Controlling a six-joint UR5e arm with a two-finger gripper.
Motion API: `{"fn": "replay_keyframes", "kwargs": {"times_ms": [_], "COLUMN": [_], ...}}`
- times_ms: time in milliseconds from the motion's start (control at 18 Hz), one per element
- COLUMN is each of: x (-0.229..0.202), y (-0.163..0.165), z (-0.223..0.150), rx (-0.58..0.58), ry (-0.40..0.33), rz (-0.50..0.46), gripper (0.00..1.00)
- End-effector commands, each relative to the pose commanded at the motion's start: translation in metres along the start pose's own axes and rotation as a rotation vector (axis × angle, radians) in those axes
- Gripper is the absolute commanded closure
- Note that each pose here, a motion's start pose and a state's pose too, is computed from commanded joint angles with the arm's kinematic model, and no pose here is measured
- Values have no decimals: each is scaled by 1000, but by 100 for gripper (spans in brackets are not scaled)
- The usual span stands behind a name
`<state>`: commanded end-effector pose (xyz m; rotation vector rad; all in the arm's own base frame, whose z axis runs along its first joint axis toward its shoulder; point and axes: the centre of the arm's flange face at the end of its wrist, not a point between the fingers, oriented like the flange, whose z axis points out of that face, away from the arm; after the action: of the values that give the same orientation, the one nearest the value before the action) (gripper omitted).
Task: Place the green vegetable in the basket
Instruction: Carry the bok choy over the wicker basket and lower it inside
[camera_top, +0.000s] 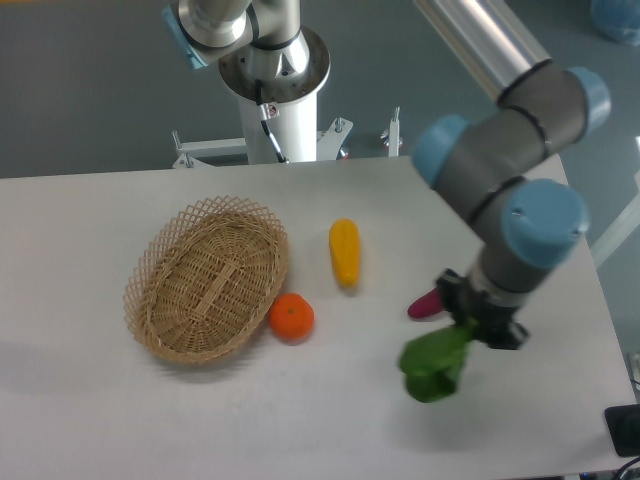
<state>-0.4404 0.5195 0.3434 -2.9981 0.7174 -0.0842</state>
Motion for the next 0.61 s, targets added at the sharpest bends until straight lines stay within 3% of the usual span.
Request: {"fn": "replay_keyframes", "kwargs": {"times_ms": [389, 611], "x": [97, 150], "y": [-66, -101], "z": [-3, 14], "rx": [2, -8], "ry": [32, 51], "rz": [137, 230], "gripper": [91, 91]}}
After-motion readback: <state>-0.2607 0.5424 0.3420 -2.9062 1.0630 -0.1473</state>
